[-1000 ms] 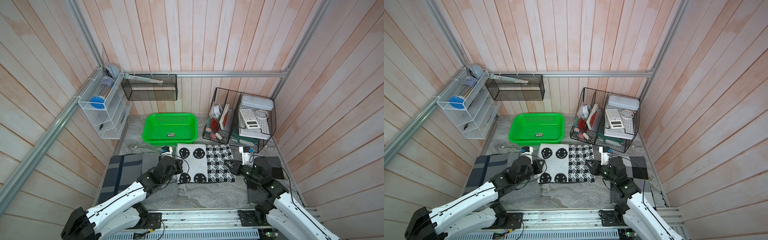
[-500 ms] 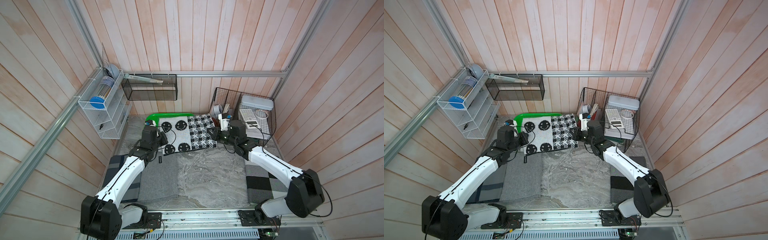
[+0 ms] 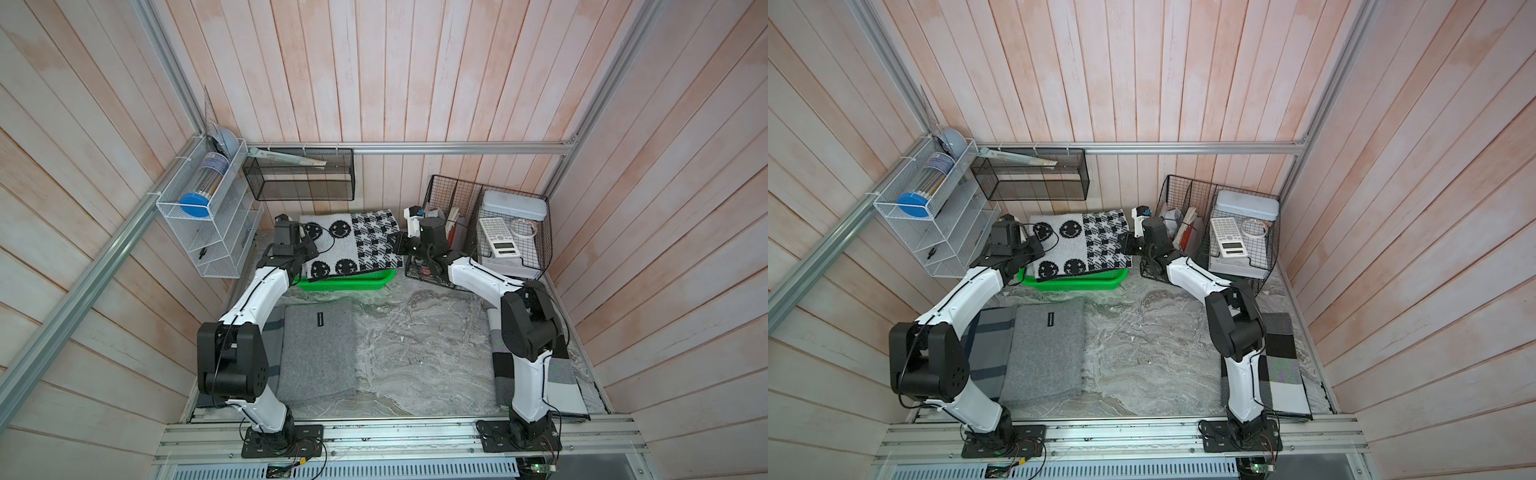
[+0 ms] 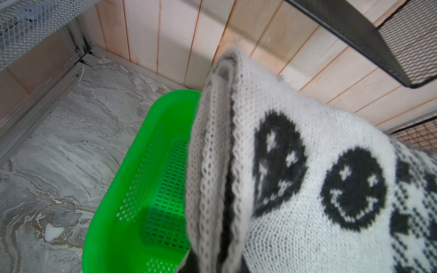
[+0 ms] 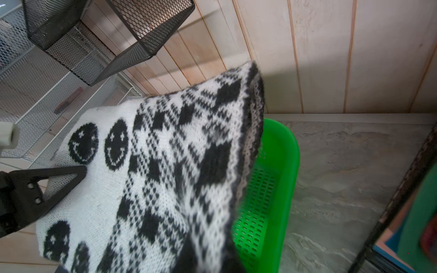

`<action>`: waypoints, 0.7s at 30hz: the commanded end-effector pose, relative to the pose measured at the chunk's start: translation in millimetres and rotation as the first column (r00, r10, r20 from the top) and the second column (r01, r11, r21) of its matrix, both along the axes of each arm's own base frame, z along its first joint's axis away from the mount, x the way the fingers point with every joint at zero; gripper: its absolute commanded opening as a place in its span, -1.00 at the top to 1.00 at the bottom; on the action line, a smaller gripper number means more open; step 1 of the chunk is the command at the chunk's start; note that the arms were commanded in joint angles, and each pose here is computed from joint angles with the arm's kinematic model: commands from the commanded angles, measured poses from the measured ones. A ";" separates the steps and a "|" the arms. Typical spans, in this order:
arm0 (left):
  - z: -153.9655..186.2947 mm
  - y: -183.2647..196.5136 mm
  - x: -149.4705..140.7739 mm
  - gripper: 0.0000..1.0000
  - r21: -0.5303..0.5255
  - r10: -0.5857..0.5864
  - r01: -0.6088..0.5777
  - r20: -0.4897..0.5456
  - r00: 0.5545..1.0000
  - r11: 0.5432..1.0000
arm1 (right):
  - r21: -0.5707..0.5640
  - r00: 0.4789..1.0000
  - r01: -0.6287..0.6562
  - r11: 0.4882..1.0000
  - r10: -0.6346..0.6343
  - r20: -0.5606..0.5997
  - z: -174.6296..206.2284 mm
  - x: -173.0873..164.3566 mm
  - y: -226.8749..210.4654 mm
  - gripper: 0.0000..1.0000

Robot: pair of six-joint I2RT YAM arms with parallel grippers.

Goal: Put the folded scarf in the basket
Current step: Place the scarf in the basket.

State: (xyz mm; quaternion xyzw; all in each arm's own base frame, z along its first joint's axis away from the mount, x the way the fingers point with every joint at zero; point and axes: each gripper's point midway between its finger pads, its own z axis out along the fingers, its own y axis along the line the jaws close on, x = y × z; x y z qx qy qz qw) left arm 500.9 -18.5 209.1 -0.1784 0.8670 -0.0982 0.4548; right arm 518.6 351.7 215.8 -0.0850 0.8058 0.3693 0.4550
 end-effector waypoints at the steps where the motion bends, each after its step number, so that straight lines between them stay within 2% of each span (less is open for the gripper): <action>1: 14.8 46.5 19.6 1.00 0.051 0.145 -0.149 0.075 0.987 0.988 | -0.027 0.997 0.070 0.997 -0.068 0.046 1.2 33.0 -9.8 1.00; 10: -0.6 46.2 59.6 1.00 0.031 0.103 -0.106 0.067 0.992 0.994 | -0.073 0.997 0.075 0.995 -0.073 0.024 -23.6 43.6 1.5 1.00; 21: -31.7 55.6 59.7 1.00 0.057 0.150 -0.151 0.009 0.989 0.987 | -0.111 0.998 0.054 0.992 -0.058 -0.033 -58.1 40.7 5.9 1.00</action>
